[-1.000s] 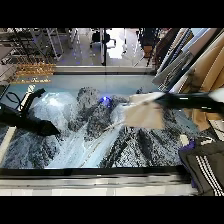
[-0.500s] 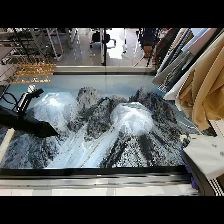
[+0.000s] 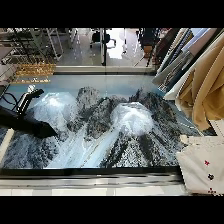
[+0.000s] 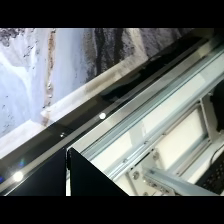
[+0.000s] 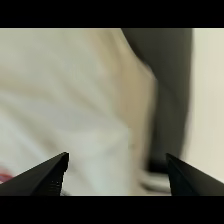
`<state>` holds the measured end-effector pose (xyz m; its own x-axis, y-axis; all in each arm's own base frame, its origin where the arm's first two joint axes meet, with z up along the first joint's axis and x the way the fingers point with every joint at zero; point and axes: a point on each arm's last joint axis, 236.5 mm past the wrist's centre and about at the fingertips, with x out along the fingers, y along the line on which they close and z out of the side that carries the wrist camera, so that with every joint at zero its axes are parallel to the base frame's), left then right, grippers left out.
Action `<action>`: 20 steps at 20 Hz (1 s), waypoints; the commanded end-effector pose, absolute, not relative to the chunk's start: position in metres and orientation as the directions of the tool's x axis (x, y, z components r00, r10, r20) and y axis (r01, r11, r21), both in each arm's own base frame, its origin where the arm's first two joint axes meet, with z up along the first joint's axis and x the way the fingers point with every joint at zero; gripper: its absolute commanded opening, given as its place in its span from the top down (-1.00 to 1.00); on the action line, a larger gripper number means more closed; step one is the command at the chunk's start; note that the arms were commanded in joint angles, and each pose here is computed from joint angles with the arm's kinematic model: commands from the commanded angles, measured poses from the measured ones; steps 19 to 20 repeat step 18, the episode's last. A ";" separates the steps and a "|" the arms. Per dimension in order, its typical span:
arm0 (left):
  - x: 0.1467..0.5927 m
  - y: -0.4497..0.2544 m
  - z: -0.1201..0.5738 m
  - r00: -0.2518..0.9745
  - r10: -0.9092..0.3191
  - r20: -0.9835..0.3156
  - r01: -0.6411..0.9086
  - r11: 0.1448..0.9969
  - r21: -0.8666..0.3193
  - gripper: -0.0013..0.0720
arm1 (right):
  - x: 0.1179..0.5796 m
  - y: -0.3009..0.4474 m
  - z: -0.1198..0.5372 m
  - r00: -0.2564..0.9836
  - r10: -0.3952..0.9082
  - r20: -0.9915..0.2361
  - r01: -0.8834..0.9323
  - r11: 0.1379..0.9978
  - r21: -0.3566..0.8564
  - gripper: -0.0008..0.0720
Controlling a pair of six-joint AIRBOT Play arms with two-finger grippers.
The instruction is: Fold the clothes and pants, and hang the long-sleeved shirts on hangers.
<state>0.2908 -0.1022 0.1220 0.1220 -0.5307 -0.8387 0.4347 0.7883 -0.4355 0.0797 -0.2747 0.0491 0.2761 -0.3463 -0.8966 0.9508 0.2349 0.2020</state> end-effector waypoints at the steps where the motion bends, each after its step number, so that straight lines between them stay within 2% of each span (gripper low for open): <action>1: 0.293 -0.040 0.096 0.134 -0.268 -0.954 0.375 0.905 -0.202 0.93 | 0.195 -0.311 0.185 0.685 -0.529 -0.502 0.723 0.406 0.559 -0.77; 2: 0.293 0.002 0.088 0.135 -0.094 -0.986 0.293 0.955 -0.051 0.93 | 0.237 -0.288 0.209 0.801 -0.444 -0.401 0.595 0.518 0.615 -0.60; 3: 0.296 0.051 0.090 0.152 0.115 -0.982 0.152 0.979 0.138 0.93 | 0.270 -0.256 0.213 0.864 -0.332 -0.379 0.502 0.621 0.602 -0.58; 4: 0.300 0.091 0.101 0.179 0.273 -0.945 0.017 0.960 0.280 0.93 | 0.297 -0.215 0.201 0.888 -0.196 -0.416 0.416 0.727 0.547 -0.58; 5: 0.305 0.118 0.115 0.223 0.373 -0.901 -0.091 0.928 0.361 0.93 | 0.315 -0.175 0.180 0.877 -0.073 -0.475 0.337 0.799 0.498 -0.58; 7: 0.316 0.134 0.138 0.339 0.405 -0.849 -0.210 0.913 0.351 0.93 | 0.333 -0.095 0.130 0.793 0.137 -0.594 0.188 0.872 0.451 -0.57; 9: 0.314 0.138 0.149 0.369 0.415 -0.831 -0.241 0.907 0.346 0.93 | 0.335 -0.026 0.089 0.689 0.272 -0.672 0.037 0.912 0.407 -0.57; 10: 0.313 0.138 0.151 0.374 0.416 -0.829 -0.244 0.906 0.345 0.93 | 0.337 -0.007 0.077 0.665 0.273 -0.695 -0.025 0.938 0.345 -0.49; 11: 0.313 0.138 0.151 0.375 0.416 -0.829 -0.244 0.906 0.345 0.93 | 0.342 -0.002 0.074 0.666 0.238 -0.707 -0.074 0.964 0.254 0.07; 12: 0.313 0.138 0.151 0.373 0.416 -0.829 -0.243 0.906 0.345 0.93 | 0.352 -0.004 0.078 0.694 0.180 -0.697 -0.108 0.983 0.146 0.88; 13: 0.313 0.138 0.150 0.373 0.416 -0.830 -0.243 0.907 0.345 0.93 | 0.363 -0.008 0.089 0.739 0.136 -0.660 -0.118 0.990 0.072 0.87; 14: 0.313 0.138 0.150 0.373 0.416 -0.830 -0.243 0.907 0.345 0.93 | 0.374 -0.010 0.102 0.782 0.114 -0.613 -0.107 0.993 0.048 0.85; 17: 0.313 0.138 0.150 0.373 0.416 -0.830 -0.243 0.907 0.345 0.93 | 0.393 -0.020 0.130 0.862 0.068 -0.503 -0.063 0.998 0.029 0.82; 20: 0.313 0.138 0.150 0.373 0.416 -0.830 -0.243 0.907 0.345 0.93 | 0.396 -0.023 0.135 0.875 0.055 -0.481 -0.051 0.998 0.022 0.82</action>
